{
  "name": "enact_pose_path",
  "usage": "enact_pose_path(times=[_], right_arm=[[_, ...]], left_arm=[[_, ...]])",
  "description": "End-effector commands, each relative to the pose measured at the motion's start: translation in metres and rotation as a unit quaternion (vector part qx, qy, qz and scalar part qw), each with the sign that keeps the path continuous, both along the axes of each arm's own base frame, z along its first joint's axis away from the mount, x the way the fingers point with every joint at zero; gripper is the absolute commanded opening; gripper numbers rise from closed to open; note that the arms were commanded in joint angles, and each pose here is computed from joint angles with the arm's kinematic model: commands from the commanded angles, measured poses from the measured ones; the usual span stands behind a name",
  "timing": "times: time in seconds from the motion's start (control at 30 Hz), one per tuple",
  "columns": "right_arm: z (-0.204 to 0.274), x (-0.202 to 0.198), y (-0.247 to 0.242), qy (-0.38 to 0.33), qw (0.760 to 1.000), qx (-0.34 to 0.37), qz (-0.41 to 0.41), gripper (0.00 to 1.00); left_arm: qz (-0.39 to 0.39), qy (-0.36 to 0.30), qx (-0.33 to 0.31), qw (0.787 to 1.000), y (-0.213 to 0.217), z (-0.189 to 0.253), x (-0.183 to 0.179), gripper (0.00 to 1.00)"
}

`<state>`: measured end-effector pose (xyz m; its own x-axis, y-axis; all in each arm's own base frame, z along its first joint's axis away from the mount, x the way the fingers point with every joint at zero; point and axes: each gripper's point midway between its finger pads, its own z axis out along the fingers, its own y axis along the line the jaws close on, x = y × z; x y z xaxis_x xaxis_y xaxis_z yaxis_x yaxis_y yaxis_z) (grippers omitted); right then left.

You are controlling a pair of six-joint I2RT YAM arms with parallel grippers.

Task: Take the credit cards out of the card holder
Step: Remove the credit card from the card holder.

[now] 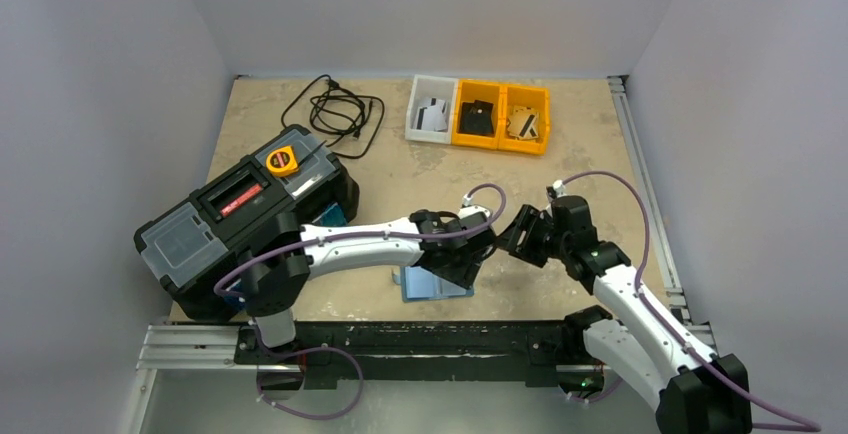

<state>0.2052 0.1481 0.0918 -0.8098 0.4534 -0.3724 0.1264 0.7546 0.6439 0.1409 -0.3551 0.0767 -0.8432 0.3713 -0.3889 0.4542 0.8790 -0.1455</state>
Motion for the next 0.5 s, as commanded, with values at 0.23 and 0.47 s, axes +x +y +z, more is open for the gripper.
enact_pose_path(times=[0.23, 0.47], right_arm=[[-0.017, -0.009, -0.008, 0.015, 1.0, -0.018, -0.011, 0.55], [-0.02, -0.007, -0.008, 0.017, 1.0, -0.018, -0.009, 0.55]], left_arm=[[-0.025, -0.04, 0.063, 0.997, -0.01, -0.021, 0.012, 0.52], [-0.03, -0.031, 0.081, 0.996, -0.012, -0.044, 0.009, 0.47]])
